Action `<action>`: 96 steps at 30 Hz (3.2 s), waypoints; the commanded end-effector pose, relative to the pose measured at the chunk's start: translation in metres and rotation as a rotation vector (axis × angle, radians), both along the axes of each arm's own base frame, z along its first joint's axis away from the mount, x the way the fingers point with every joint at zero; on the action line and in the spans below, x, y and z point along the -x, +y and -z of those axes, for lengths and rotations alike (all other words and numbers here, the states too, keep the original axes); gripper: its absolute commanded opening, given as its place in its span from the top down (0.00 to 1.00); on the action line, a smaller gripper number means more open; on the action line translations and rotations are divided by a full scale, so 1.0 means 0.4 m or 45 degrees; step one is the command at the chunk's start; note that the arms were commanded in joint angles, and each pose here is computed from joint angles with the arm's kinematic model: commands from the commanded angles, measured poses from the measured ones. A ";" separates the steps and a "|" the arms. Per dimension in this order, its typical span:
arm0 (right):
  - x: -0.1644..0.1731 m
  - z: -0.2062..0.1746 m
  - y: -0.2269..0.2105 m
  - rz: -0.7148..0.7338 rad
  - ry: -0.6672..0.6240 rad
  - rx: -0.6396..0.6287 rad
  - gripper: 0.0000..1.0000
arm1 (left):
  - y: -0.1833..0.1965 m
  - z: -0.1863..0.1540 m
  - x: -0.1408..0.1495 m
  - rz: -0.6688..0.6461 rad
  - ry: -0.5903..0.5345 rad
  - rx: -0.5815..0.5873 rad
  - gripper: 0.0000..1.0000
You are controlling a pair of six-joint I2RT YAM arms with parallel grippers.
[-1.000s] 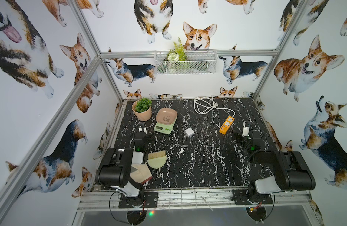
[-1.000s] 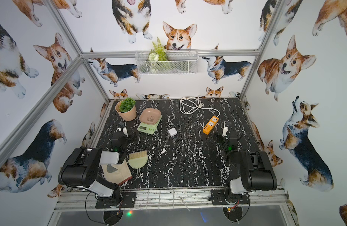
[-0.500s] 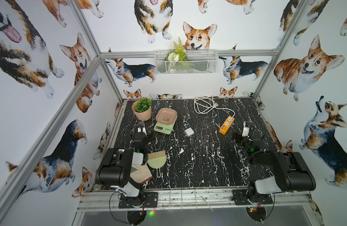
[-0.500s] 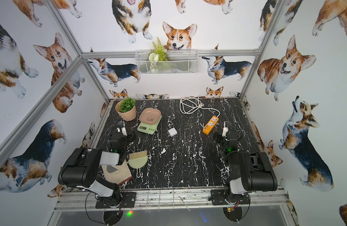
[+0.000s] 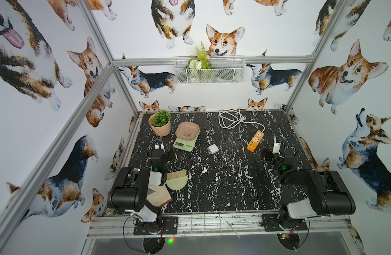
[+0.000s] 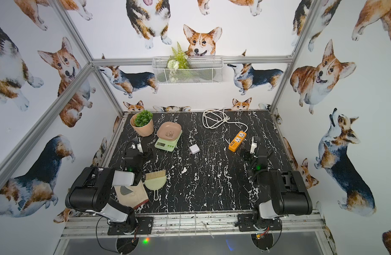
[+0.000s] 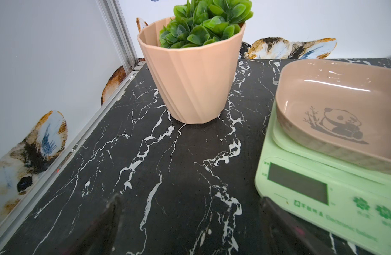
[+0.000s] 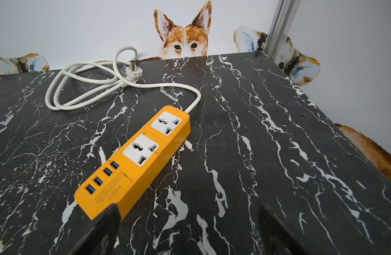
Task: Charge the electronic scale
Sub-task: Pick up the charging cable from the center of the board.
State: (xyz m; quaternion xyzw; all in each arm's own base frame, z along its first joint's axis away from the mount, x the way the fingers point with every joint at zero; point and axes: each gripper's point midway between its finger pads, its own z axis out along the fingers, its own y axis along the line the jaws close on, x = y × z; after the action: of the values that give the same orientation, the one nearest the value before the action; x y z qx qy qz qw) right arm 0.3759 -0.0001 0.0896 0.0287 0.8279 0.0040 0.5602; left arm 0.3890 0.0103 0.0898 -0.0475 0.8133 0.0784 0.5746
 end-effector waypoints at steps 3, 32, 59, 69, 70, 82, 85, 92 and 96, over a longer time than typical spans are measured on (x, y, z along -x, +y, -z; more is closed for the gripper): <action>-0.006 -0.068 -0.004 0.008 0.015 0.013 0.00 | -0.003 -0.084 0.005 0.016 -0.019 -0.008 0.00; 0.389 -0.187 0.433 -0.626 0.679 -0.475 0.16 | -0.563 -0.158 0.080 0.639 0.657 0.341 0.00; 0.489 0.122 0.736 -0.941 0.955 0.277 0.42 | -0.475 -0.095 0.120 0.641 0.821 0.581 0.00; 0.502 0.153 0.734 -0.943 0.984 0.291 0.57 | -0.469 -0.092 0.120 0.630 0.828 0.570 0.00; 0.504 0.155 0.734 -0.946 0.988 0.295 0.58 | -0.468 -0.092 0.119 0.629 0.827 0.571 0.00; 0.512 0.190 0.739 -0.929 1.017 0.341 0.67 | -0.468 -0.074 0.127 0.629 0.851 0.582 0.00; 0.510 0.195 0.735 -0.916 1.019 0.357 0.74 | -0.470 -0.074 0.128 0.633 0.854 0.587 0.00; 0.502 0.181 0.719 -0.908 0.982 0.386 0.95 | -0.487 -0.095 0.149 0.683 0.850 0.651 0.00; 0.497 0.157 0.717 -0.940 0.920 0.390 0.99 | -0.513 -0.115 0.180 0.753 0.850 0.755 0.00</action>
State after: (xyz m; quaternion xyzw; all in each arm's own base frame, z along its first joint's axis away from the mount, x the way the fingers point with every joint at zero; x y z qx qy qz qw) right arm 0.1751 0.2931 0.0217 -0.3375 0.9191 0.0805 0.1868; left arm 0.3261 -0.1832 0.1279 0.0518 0.9294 -0.2631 0.2535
